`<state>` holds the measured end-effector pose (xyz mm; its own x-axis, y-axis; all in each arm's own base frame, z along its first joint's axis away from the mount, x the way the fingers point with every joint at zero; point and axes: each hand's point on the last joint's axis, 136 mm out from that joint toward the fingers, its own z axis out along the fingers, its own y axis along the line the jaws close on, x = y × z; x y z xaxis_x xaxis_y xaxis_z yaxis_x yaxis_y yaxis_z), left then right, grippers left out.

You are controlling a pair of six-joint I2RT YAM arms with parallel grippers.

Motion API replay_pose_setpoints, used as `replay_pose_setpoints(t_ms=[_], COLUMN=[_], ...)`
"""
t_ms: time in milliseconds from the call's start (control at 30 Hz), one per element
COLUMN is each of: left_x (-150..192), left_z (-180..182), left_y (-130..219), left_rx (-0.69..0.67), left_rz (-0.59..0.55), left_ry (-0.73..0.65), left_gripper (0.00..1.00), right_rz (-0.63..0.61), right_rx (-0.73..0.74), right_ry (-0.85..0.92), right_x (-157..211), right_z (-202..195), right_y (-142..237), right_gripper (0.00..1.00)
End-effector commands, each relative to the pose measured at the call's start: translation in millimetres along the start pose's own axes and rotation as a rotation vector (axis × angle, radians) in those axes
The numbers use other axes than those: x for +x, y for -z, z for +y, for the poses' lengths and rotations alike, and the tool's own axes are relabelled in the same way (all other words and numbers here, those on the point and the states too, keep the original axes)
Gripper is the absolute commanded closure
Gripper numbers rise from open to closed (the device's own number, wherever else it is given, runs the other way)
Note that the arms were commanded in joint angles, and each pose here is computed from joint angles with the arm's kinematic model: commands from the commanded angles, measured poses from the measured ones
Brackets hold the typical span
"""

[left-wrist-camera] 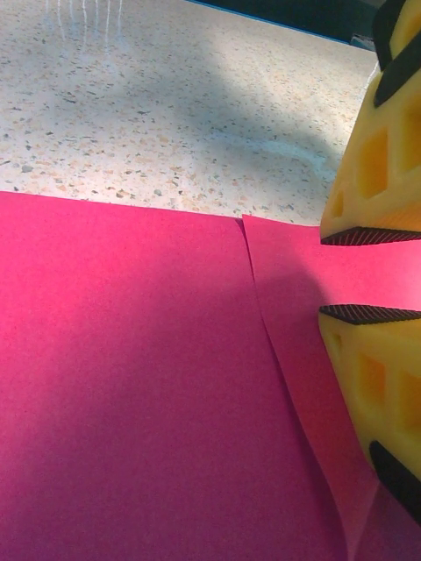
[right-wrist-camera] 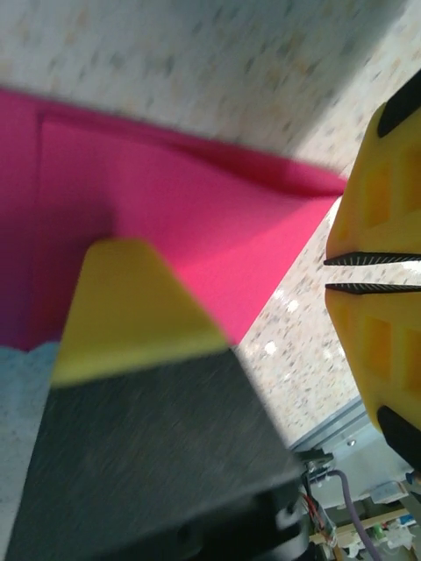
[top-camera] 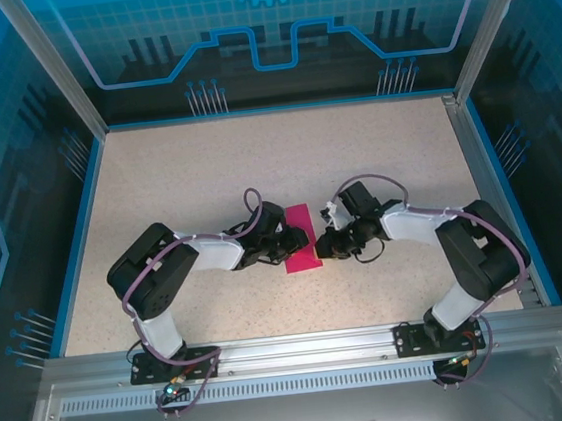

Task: Fold a paper plane with a square sheet of paper (pick it up from the middle)
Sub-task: Fold the triangle a second time at the center of the table.

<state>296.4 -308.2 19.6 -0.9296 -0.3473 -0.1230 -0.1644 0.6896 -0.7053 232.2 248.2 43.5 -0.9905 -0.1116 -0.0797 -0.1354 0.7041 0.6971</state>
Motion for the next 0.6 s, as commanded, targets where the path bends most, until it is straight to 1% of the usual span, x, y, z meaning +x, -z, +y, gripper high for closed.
replay_pose_setpoints(t_ms=[0, 33, 100, 133, 300, 500, 567], left_x=[21.0, 20.5, 21.5, 21.7, 22.2, 21.9, 22.0], left_z=[44.2, 43.5, 44.1, 44.6, 49.3, 49.9, 50.2], left_y=[-8.7, -8.7, -7.5, -6.5, -5.1, -9.1, -9.8], left_rx=[-0.156, -0.156, -0.16, -0.161, -0.177, -0.179, -0.182], left_rz=[0.069, 0.069, 0.071, 0.07, 0.067, 0.072, 0.074], left_ry=[0.026, 0.025, 0.022, 0.02, 0.019, 0.027, 0.026], left_gripper=[0.71, 0.71, 0.71, 0.71, 0.71, 0.71, 0.71], right_rz=[0.065, 0.066, 0.076, 0.078, 0.082, 0.108, 0.118], right_rx=[0.022, 0.051, 0.135, 0.152, 0.131, 0.08, 0.084], right_ry=[-0.034, -0.037, -0.089, -0.114, -0.173, -0.18, -0.185], right_x=[2.5, 1.5, 2.5, 3.5, 19.2, 33.1, 37.5], right_z=[4.9, 0.5, -21.6, -30.6, -54.8, -54.7, -57.0], right_y=[-20.7, -24.7, -28.8, -29.0, -21.3, -13.9, -13.1], right_gripper=[0.86, 0.86, 0.88, 0.89, 0.88, 0.86, 0.85])
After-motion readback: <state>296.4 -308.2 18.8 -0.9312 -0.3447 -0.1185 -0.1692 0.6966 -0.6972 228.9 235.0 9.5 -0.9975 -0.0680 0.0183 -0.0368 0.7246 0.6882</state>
